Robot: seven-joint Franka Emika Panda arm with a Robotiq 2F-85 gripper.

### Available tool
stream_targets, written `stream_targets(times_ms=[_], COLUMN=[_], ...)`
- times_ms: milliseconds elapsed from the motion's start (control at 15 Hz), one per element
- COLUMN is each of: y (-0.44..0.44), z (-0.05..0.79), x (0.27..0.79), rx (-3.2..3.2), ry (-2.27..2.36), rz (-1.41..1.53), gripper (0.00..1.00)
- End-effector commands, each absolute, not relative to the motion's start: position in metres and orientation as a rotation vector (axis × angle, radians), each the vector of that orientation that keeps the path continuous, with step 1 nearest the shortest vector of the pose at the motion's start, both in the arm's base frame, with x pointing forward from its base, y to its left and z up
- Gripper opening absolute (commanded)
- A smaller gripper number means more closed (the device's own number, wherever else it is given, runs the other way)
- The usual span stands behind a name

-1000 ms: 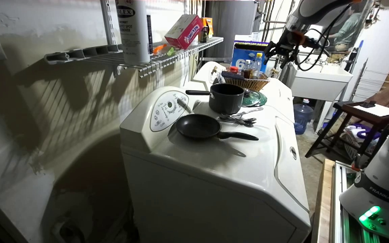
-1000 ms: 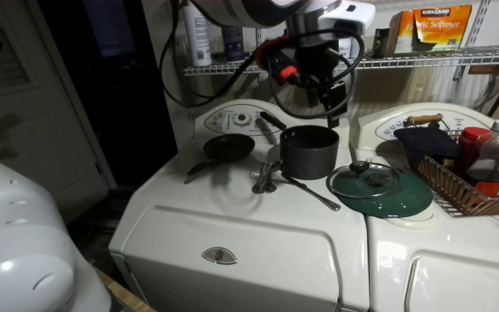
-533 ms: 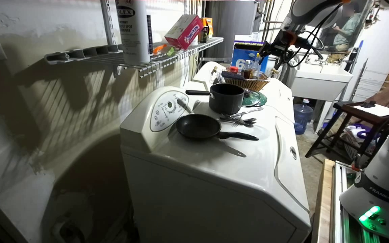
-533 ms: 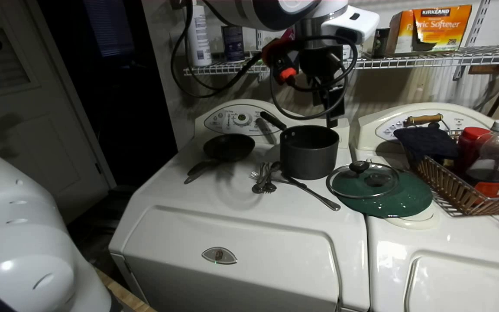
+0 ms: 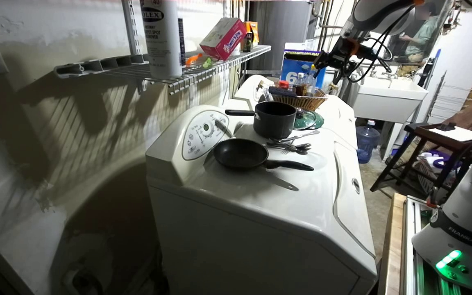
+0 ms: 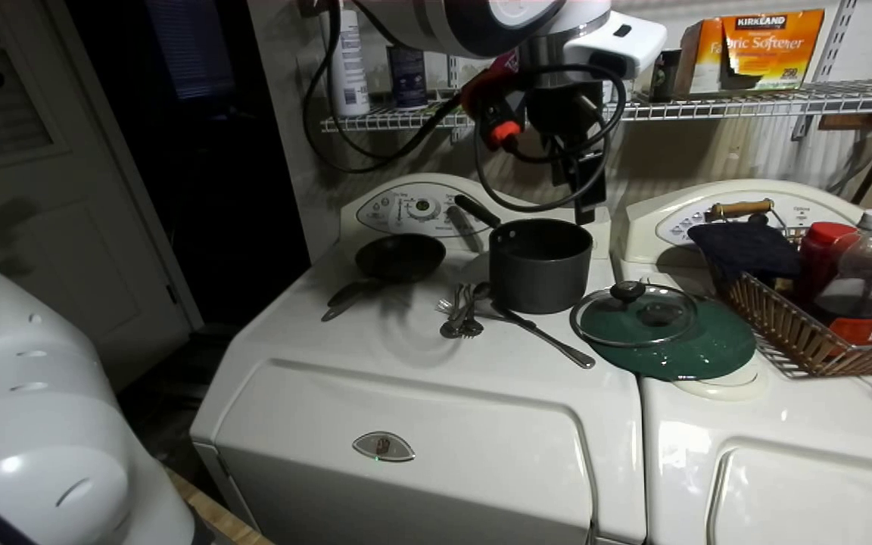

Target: Put the lid in the brown basket

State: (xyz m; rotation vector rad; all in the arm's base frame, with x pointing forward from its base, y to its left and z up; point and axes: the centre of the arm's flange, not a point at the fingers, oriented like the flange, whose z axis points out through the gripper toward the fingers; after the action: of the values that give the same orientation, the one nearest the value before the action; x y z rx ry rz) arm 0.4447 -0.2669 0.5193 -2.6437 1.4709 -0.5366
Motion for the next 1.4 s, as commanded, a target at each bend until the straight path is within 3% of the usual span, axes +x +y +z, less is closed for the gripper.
stream_targets(times_ms=[0,1067,1333], y=[-0.286,-0.354,-0.35], z=[0.497,0.416,0.39], x=[0.477,0.586,0.61], rx=[-2.622,-2.405,-2.35], ry=[1.654,2.187,2.28], rz=[-0.568,-0.21,-0.277], gripper=[1.0,1.0,1.0])
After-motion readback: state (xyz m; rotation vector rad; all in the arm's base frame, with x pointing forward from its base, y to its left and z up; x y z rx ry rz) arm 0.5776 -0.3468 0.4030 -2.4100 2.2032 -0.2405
